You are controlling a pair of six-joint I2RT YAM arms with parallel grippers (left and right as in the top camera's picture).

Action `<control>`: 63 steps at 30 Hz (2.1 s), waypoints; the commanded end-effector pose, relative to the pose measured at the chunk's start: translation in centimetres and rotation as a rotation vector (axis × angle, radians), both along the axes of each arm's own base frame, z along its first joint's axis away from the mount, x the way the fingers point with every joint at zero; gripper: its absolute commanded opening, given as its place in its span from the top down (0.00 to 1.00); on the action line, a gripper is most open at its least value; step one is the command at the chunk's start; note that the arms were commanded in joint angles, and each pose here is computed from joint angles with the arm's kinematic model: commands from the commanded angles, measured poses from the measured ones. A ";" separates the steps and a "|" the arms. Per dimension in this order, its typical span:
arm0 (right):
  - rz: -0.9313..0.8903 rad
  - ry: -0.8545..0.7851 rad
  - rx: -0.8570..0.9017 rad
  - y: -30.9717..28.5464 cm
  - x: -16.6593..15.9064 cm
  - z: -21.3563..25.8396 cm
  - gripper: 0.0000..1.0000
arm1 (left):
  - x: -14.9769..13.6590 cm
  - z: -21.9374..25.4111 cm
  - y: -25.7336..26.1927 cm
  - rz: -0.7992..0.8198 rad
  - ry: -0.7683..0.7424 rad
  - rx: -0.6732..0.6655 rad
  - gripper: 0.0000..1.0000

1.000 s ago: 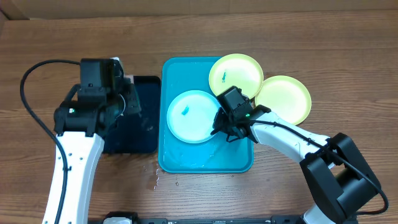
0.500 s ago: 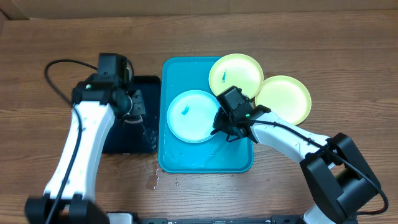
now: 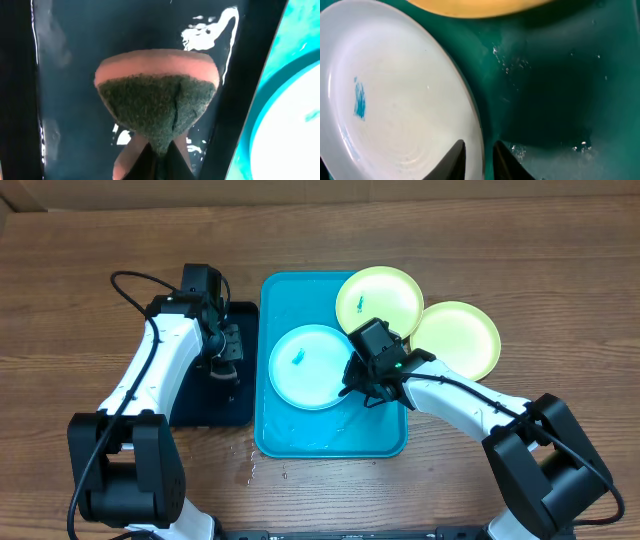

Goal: Clean dirty plates on tray and stack at the side
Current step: 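Lower the left gripper and grasp the sponge on the black tray, then carry the sponge with the left gripper onto the white plate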

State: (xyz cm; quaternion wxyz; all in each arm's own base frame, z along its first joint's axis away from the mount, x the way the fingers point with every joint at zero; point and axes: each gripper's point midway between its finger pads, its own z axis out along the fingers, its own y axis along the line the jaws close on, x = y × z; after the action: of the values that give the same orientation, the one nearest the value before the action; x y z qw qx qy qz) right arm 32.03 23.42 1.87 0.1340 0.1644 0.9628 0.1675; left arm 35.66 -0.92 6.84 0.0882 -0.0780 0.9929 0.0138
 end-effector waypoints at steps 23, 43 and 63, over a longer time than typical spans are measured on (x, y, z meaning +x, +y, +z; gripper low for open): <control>0.038 0.031 -0.018 -0.3 -1.0 -0.7 0.96 | 3.7 9.8 -10.4 -0.419 -0.292 -0.371 0.96; 0.089 0.046 0.019 0.5 -1.4 -0.6 0.68 | 2.6 5.4 -14.8 -0.556 -0.305 -0.226 0.96; 0.071 0.075 0.018 0.3 -1.9 -0.8 0.96 | 1.0 -1.2 -14.8 -0.553 -0.112 -0.199 0.96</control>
State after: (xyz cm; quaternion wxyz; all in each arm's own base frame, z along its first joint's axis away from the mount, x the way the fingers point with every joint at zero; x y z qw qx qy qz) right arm 30.02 24.10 1.42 0.0853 0.1345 0.9700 0.1835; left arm 37.27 -15.67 7.00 0.1560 0.1743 0.9646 -0.1218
